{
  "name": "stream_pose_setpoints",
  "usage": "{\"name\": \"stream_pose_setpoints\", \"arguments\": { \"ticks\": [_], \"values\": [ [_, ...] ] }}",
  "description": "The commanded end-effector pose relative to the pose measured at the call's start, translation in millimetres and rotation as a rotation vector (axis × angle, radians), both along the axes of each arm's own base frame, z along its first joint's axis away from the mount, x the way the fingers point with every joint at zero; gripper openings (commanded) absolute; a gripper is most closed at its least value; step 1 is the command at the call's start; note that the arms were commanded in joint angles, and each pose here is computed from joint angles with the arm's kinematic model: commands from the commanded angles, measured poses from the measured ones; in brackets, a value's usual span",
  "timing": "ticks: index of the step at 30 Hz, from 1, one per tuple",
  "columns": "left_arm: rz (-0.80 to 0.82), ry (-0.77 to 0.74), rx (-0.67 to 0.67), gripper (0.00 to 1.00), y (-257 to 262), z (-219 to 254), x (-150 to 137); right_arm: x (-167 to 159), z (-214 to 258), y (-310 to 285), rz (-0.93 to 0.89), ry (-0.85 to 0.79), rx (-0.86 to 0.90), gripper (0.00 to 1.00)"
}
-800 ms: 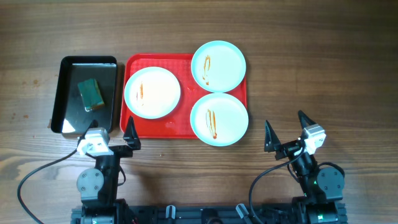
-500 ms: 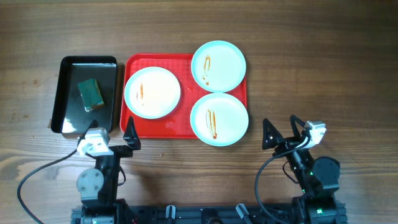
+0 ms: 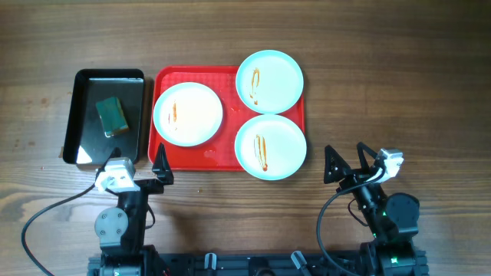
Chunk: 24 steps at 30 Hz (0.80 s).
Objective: Clean dirty plates on tray and stack at the side
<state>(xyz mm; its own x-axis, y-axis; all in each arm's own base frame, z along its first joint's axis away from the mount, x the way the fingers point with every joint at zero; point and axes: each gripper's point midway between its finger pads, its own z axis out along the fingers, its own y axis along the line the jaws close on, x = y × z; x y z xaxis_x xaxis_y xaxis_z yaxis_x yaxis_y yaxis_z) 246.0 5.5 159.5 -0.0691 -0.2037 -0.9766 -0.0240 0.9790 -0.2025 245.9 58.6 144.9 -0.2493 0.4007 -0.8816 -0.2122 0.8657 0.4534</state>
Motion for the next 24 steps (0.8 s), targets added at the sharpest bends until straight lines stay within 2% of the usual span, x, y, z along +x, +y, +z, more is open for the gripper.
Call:
{"name": "stream_pose_setpoints", "arguments": {
  "ticks": [1, 24],
  "values": [
    [0.018, 0.003, -0.001, 1.00, 3.4, -3.0, 0.0, -0.7, 1.3, 2.8, 0.014, -0.003, 0.012, 1.00],
    [0.018, 0.003, -0.001, 1.00, 3.5, -3.0, 0.0, -0.7, 1.5, 2.8, 0.015, -0.006, 0.005, 1.00]
  ]
}}
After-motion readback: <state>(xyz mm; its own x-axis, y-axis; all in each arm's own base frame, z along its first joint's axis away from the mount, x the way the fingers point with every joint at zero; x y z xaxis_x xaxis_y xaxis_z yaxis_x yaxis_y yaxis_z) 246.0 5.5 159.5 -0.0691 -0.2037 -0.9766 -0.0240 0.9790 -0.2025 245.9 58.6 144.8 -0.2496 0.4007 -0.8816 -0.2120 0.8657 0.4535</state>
